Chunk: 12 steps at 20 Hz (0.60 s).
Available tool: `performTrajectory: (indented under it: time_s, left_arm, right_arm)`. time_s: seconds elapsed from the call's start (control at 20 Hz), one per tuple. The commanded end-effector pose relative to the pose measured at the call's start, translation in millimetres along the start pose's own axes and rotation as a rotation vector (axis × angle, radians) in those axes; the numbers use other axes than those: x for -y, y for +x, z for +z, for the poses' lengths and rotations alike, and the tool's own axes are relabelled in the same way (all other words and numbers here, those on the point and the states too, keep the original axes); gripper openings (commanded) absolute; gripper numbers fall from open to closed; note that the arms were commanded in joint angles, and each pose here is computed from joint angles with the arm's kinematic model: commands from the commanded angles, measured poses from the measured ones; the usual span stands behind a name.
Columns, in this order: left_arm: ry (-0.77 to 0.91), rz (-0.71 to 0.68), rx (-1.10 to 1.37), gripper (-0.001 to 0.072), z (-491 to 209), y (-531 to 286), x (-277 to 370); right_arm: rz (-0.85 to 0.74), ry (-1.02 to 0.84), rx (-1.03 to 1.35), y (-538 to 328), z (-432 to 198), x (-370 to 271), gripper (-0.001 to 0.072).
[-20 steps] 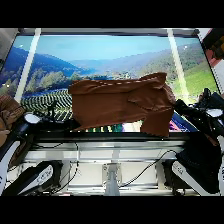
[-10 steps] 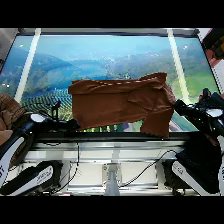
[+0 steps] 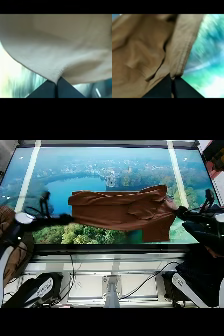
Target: Fold the clothes and pants, and hang the long-sleeved shirts on hangers.
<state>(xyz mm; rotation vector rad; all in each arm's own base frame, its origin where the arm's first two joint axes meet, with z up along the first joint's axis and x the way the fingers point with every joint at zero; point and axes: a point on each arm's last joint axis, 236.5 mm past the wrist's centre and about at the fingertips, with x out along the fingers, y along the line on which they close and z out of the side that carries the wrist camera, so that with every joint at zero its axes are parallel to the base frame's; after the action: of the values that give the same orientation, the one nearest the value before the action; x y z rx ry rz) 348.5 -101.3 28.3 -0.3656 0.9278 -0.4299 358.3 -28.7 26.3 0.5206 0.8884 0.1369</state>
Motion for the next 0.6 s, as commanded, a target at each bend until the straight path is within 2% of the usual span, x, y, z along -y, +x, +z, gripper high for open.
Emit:
performTrajectory:
  time_s: [0.0, 0.1, 0.25, 0.4, 0.55]
  left_arm:
    - [0.167, 0.021, 0.36, 0.0025, 108, -84, 49]
    - [0.245, 0.048, 0.606, 0.0026, 156, -153, 80]
    - [0.307, 0.089, 0.952, 0.0025, 186, -258, 117]
    - [0.355, 0.095, 1.193, 0.0025, 174, -343, 151]
    - [0.403, 0.072, 1.3, 0.0025, 148, -389, 177]
  right_arm:
    - [0.114, -0.179, 0.067, -45, 31, -58, 0.0013]
    - [0.164, -0.263, 0.169, -86, 54, -99, 0.0014]
    - [0.214, -0.408, 0.386, -165, 84, -166, 0.0014]
    - [0.232, -0.561, 0.593, -249, 90, -229, 0.0014]
    - [0.207, -0.666, 0.745, -316, 75, -271, 0.0014]
